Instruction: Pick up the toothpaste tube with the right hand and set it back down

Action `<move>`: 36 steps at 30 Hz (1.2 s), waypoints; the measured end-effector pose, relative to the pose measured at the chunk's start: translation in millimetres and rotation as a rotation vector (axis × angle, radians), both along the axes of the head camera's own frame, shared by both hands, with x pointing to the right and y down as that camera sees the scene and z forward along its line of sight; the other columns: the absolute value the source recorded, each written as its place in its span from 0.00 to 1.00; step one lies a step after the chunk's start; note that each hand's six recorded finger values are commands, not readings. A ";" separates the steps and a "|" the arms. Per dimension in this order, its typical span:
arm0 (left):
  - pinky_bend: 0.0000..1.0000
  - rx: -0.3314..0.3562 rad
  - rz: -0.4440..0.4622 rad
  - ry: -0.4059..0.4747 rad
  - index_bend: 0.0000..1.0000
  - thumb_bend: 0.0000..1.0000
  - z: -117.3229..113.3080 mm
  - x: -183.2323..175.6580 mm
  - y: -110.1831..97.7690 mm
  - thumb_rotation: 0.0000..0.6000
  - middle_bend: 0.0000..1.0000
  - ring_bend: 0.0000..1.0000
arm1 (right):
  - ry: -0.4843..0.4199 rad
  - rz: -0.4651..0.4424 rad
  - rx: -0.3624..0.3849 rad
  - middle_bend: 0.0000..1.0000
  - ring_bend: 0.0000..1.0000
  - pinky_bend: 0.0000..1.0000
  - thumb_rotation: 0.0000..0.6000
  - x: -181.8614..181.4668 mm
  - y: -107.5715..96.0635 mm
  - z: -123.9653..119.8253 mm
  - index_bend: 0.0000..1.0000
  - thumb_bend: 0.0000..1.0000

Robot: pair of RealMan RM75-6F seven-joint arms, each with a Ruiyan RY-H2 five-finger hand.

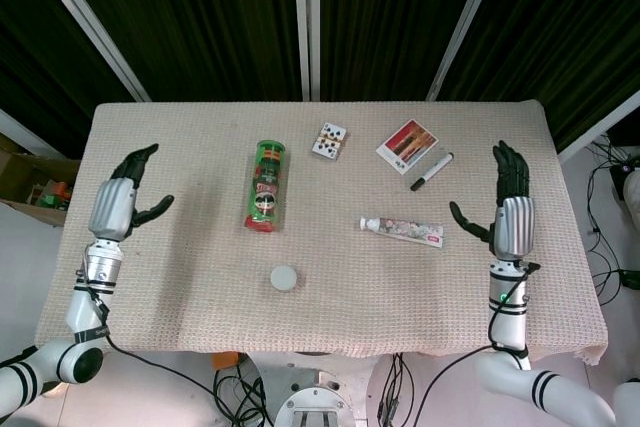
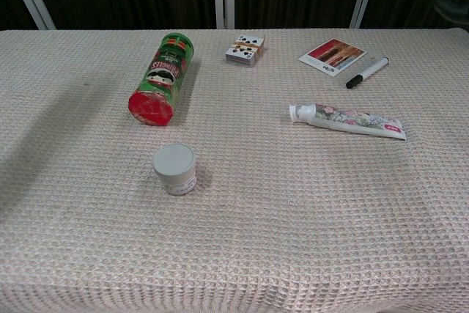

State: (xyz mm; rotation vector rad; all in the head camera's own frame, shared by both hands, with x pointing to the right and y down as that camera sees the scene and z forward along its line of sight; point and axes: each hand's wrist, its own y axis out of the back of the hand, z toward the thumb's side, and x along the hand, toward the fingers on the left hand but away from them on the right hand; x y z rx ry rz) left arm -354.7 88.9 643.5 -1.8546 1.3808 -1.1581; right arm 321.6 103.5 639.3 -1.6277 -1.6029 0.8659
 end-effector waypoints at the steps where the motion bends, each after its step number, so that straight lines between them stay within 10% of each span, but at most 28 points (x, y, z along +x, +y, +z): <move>1: 0.17 0.003 0.003 -0.008 0.07 0.00 -0.2 -0.1 0.1 0.00 0.12 0.08 | 0.028 -0.015 -0.061 0.15 0.03 0.07 1.00 -2.8 0.9 5.8 0.00 0.14; 8: 0.17 0.027 0.035 -0.065 0.07 0.00 0.3 1.2 4.9 0.00 0.12 0.08 | 0.184 -0.154 -0.485 0.15 0.08 0.13 1.00 -41.4 23.6 39.6 0.02 0.14; 14: 0.17 0.014 0.032 -0.074 0.07 0.00 3.1 -2.7 8.1 0.00 0.12 0.08 | 0.326 -0.197 -0.673 0.20 0.11 0.24 1.00 -52.9 34.2 66.2 0.09 0.14; 36: 0.17 0.005 0.029 -0.063 0.07 0.00 7.9 -5.8 11.5 0.00 0.12 0.08 | 0.415 -0.185 -0.713 0.30 0.21 0.27 1.00 -68.2 24.3 95.2 0.34 0.17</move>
